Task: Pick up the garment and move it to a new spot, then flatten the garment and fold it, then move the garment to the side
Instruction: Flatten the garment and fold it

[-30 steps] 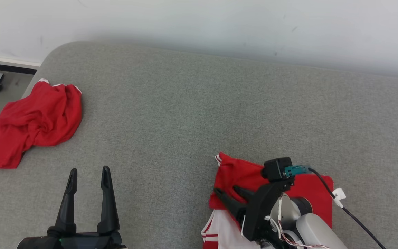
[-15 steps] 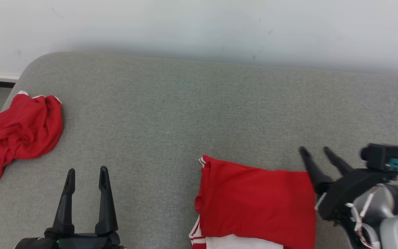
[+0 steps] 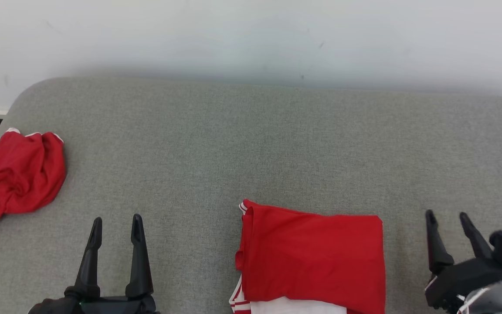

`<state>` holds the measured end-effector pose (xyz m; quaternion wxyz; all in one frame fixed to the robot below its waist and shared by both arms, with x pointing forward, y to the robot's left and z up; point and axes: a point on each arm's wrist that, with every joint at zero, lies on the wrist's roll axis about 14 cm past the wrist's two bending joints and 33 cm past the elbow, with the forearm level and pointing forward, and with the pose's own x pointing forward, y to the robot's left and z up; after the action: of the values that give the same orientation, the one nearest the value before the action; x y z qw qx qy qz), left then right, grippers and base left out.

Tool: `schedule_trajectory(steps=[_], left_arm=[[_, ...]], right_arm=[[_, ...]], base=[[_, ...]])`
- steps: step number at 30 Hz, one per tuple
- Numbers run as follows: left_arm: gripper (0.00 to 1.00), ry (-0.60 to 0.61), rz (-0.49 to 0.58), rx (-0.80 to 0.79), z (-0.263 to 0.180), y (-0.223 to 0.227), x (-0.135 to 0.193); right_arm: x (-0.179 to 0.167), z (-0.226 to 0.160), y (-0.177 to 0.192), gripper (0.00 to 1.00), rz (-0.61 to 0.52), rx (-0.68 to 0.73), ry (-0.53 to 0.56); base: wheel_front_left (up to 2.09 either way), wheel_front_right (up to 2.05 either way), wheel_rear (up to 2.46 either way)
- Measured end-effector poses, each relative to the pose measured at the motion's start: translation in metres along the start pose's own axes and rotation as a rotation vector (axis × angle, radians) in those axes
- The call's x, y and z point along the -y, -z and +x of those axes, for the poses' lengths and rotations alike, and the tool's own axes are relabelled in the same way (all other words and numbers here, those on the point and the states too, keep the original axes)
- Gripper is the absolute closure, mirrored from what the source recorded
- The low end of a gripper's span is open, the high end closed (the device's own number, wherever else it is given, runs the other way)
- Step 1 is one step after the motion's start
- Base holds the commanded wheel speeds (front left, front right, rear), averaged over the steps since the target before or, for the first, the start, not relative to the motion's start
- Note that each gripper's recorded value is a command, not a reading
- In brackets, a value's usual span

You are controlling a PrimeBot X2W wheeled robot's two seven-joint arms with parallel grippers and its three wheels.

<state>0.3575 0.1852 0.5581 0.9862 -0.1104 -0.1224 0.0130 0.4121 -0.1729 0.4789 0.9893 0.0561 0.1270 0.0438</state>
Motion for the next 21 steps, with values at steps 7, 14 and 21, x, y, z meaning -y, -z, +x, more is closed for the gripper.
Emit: schedule_trajectory(steps=[7, 14, 21], left_arm=[[0.00, -0.032, 0.000, -0.065, -0.012, 0.019, -0.008], [0.00, -0.022, 0.042, -0.113, -0.022, 0.032, -0.011], [0.00, 0.041, 0.046, -0.136, -0.023, 0.039, 0.001]], right_arm=[[0.023, -0.017, -0.005, 0.00, 0.010, 0.178, 0.070], [0.025, -0.036, -0.018, 0.00, -0.015, 0.288, 0.080], [0.021, -0.052, -0.017, 0.00, -0.092, 0.304, 0.074]], base=[[0.00, 0.00, 0.00], [0.00, 0.00, 0.00], [0.00, 0.00, 0.00]])
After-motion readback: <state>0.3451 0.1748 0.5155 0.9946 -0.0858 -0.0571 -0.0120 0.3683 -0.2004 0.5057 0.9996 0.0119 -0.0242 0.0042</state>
